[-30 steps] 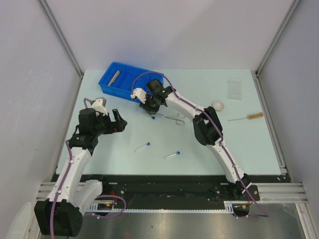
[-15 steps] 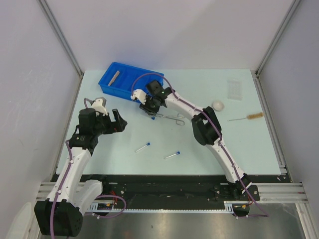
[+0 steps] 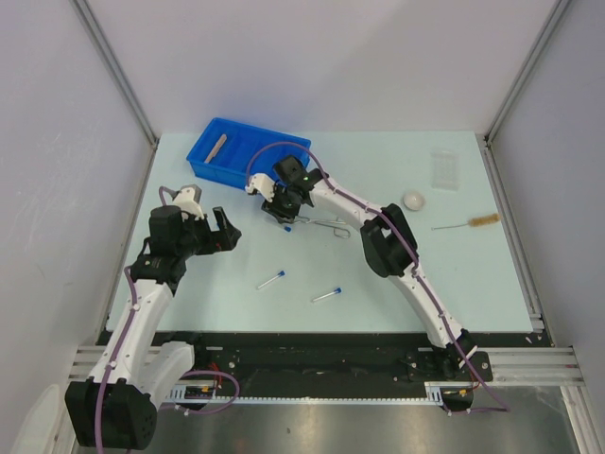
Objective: Organize the chemistry lab equipment
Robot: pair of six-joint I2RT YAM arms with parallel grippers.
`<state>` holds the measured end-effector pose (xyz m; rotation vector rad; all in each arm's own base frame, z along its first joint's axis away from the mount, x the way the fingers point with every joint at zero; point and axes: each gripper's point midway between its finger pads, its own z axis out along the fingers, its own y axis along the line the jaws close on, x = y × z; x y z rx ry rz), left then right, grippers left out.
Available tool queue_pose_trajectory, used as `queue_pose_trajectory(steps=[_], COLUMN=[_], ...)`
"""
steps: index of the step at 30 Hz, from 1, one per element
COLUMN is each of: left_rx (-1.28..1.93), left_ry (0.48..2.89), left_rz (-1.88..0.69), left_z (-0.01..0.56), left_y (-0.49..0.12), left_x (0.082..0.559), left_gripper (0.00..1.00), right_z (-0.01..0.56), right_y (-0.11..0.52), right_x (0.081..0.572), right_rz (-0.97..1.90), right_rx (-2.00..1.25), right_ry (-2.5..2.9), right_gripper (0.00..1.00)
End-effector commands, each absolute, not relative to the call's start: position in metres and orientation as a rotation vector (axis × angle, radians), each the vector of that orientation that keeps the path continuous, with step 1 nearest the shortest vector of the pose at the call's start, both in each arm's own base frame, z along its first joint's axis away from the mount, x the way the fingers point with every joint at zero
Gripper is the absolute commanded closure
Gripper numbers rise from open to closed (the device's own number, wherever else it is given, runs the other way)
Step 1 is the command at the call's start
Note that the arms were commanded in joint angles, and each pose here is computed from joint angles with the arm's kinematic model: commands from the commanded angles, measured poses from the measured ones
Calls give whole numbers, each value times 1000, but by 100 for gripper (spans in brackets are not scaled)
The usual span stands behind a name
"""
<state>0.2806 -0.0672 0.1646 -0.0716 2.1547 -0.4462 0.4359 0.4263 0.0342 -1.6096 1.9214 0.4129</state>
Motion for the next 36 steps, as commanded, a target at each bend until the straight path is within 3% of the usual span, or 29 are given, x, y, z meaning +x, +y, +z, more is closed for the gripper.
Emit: queue_pose_trajectory(steps=[1,16,36], left_rx=[-35,-39,-31], left_ry=[2124,2138,2136], left_rz=[-426,-423,-437], left_z=[174,170,171], left_y=[-67,-66,-68], left_x=[283,283,284], left_gripper=[0,0,0], right_z=[40,29,74], right_y=[438,449,456], right_x=[442,449,448], right_rz=[420,448,506], right_rx=[-1591,-1565,-1479], right_ry=[1885,1877,1842], right_gripper=[55,57,88])
